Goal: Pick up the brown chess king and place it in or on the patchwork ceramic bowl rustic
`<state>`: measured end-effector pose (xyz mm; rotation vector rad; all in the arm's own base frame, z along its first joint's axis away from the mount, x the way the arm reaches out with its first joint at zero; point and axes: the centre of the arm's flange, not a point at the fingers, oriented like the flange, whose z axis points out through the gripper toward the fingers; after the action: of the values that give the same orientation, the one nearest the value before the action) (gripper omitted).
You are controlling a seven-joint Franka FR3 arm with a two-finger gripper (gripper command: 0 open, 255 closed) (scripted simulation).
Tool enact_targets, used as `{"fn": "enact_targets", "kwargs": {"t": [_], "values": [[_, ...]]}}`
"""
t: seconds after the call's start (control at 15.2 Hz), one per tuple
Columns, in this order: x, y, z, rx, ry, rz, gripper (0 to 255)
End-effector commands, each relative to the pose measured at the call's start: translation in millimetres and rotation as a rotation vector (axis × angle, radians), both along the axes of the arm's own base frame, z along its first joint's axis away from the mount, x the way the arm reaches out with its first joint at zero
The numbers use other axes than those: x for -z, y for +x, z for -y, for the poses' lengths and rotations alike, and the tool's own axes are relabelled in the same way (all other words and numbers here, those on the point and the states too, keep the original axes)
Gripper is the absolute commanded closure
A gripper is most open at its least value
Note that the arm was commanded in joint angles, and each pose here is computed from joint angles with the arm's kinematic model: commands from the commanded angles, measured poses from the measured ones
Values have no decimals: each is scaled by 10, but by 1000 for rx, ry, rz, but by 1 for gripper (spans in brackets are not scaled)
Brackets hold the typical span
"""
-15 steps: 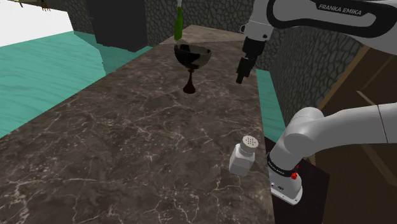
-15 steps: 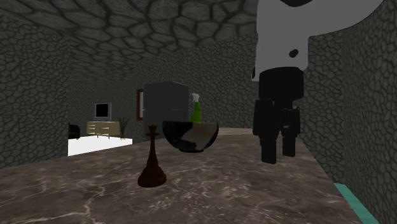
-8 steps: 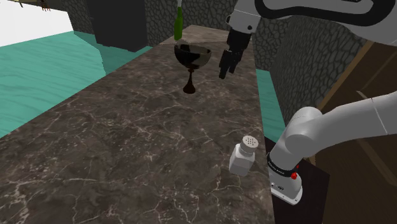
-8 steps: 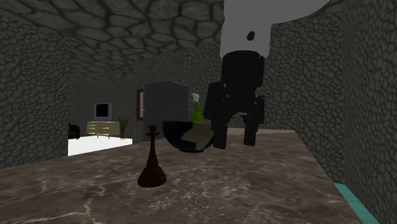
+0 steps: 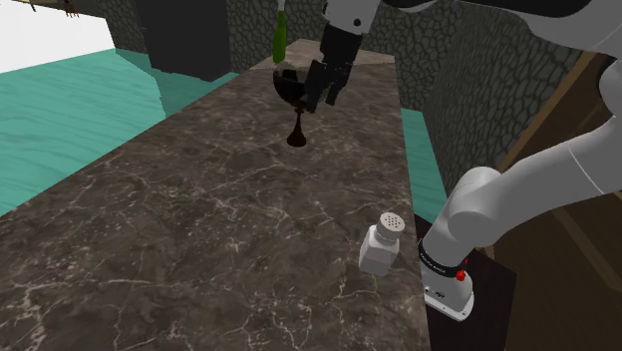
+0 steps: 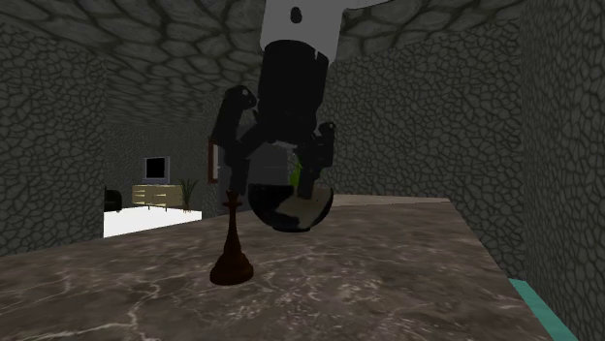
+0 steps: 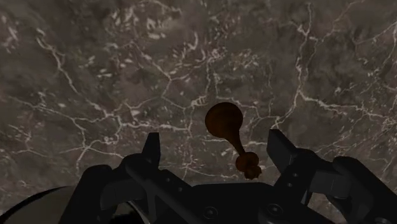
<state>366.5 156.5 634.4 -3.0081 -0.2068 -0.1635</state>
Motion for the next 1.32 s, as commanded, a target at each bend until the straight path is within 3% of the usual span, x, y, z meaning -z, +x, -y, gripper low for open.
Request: {"fn": "enact_targets", "kwargs": {"t": [0.0, 0.13, 0.59, 1.12, 1.19, 1.25], "values": [[-74, 94, -176, 1, 12, 16, 0], [-139, 159, -318, 1, 19, 26, 0], [253, 209, -377, 1, 19, 26, 0], [253, 209, -377, 1, 19, 26, 0], [253, 209, -377, 1, 19, 26, 255], [253, 209, -377, 1, 19, 26, 255]]}}
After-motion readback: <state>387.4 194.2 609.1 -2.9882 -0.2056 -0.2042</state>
